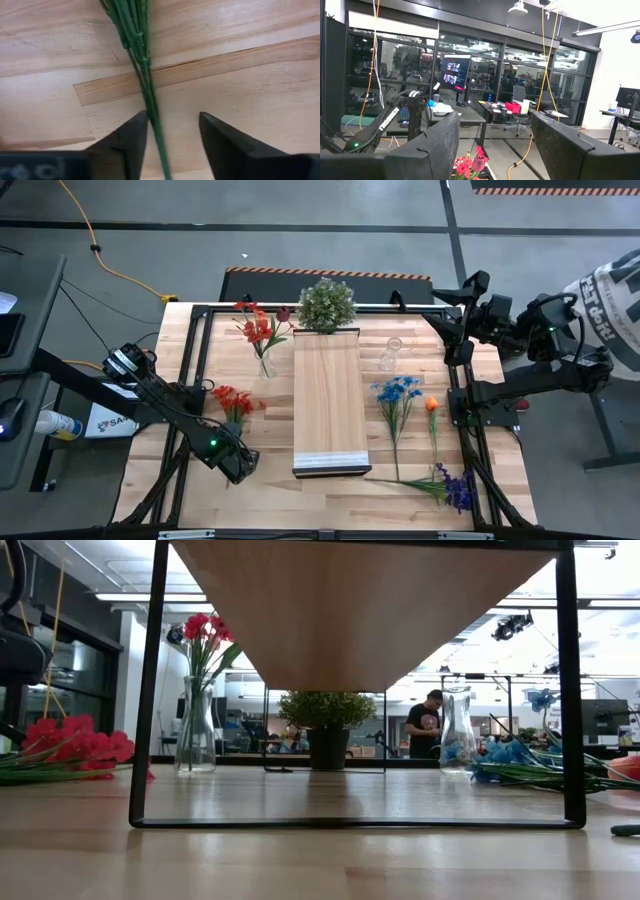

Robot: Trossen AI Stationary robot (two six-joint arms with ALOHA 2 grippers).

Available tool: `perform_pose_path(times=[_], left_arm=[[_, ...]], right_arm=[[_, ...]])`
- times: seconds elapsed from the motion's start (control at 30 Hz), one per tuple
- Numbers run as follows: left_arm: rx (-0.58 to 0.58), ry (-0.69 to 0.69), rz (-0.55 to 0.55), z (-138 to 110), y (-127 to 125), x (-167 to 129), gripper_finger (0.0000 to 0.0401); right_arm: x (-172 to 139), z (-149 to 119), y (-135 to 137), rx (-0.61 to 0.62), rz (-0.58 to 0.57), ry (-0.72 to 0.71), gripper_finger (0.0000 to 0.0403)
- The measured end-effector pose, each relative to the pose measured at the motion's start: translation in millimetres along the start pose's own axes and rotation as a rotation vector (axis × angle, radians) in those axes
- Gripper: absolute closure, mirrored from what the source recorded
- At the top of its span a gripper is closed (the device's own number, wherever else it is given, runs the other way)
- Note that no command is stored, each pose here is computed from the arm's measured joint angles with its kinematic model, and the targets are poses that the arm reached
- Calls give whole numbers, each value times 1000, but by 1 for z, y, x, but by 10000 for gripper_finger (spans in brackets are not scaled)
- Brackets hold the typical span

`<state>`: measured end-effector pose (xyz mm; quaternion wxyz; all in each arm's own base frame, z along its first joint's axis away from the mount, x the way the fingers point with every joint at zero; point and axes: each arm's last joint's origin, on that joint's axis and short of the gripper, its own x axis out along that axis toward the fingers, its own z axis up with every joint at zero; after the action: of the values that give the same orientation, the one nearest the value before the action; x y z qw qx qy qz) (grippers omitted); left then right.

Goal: Pick and place flowers into a vace then onto a shelf
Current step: Put the orange flowers into the left transparent vase

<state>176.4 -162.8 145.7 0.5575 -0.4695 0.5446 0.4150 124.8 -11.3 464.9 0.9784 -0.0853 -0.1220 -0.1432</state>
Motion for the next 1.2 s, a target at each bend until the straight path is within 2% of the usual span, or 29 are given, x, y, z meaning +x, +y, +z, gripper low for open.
perform_pose_path(times=[0.43,0.67,0.8,1.2], left_arm=[[-4,26,15,-1,0,-1,380],[-21,58,20,-2,0,-1,368],[-41,60,24,-2,0,-1,381],[-82,48,14,-4,-4,-5,380]], right_arm=[[0,0,0,0,0,0,167],[0,0,0,1,0,1,167],[0,0,0,1,0,1,167],[0,0,0,-1,0,1,167]])
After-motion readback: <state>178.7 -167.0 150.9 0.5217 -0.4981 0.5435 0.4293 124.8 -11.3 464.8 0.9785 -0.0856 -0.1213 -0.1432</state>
